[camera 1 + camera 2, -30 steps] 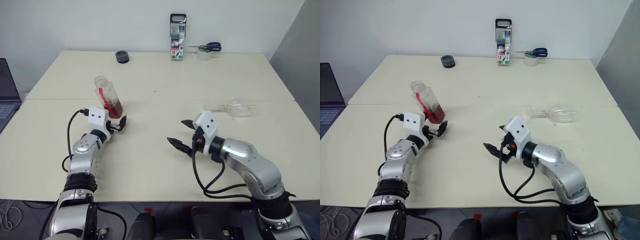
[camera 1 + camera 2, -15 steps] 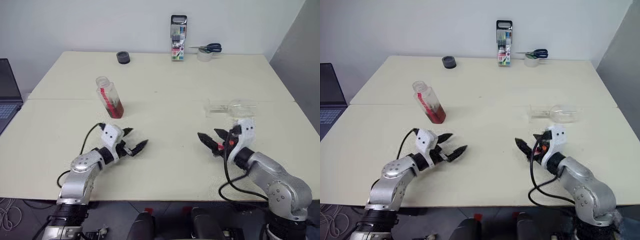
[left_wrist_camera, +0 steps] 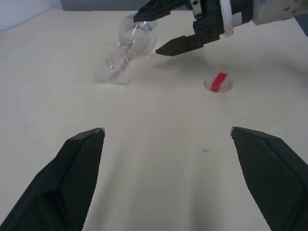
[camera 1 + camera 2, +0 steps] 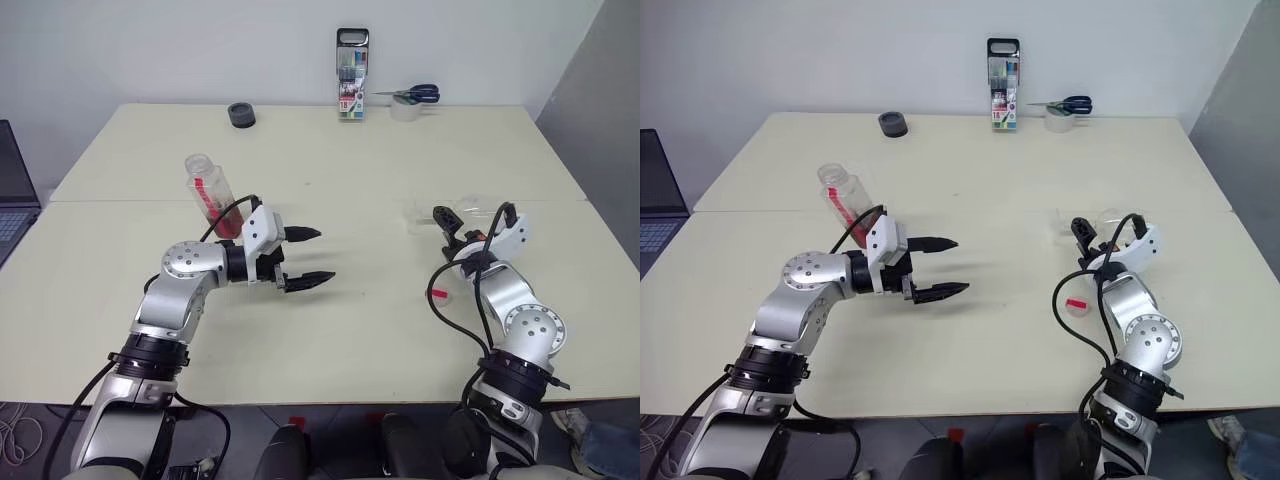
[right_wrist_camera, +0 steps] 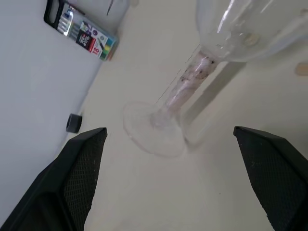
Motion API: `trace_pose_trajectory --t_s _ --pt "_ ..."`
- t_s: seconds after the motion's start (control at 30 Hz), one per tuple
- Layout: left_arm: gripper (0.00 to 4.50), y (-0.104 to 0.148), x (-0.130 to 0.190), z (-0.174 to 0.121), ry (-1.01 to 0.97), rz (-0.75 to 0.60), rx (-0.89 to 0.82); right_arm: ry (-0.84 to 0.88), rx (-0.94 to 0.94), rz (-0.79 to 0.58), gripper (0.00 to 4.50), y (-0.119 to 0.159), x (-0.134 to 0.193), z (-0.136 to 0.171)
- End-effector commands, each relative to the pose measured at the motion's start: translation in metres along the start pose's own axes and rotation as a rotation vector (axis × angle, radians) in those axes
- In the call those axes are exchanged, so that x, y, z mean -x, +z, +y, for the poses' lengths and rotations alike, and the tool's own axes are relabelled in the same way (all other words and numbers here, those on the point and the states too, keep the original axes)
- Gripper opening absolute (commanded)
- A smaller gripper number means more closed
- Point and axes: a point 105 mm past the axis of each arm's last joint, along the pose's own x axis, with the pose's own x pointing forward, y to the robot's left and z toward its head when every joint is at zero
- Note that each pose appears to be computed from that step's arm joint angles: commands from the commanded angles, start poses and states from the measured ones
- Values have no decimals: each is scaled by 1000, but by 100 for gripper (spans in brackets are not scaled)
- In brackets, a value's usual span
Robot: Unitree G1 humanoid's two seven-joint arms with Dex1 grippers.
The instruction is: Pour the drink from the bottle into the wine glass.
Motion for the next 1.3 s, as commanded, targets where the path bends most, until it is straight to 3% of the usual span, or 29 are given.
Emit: trace_pose_trajectory --t_s 0.03,0.63,0.73,1.07,1.2,1.3 --pt "449 8 0 4 6 -23 -26 33 -82 -39 450 6 -12 11" --pt "449 5 -2 -1 -34 -2 -40 -11 -281 -135 450 19 -66 -1" --pt "450 5 -2 -2 -44 1 -44 -28 -319 -139 393 19 -72 -4" --pt "450 8 -3 -4 -47 -15 -24 -28 -352 -101 41 12 -79 -1" --pt "450 9 -3 -4 -40 -20 -19 17 -271 -66 34 9 -78 10" --pt "450 9 -1 -2 -22 -23 -11 71 -39 -73 34 10 -73 18"
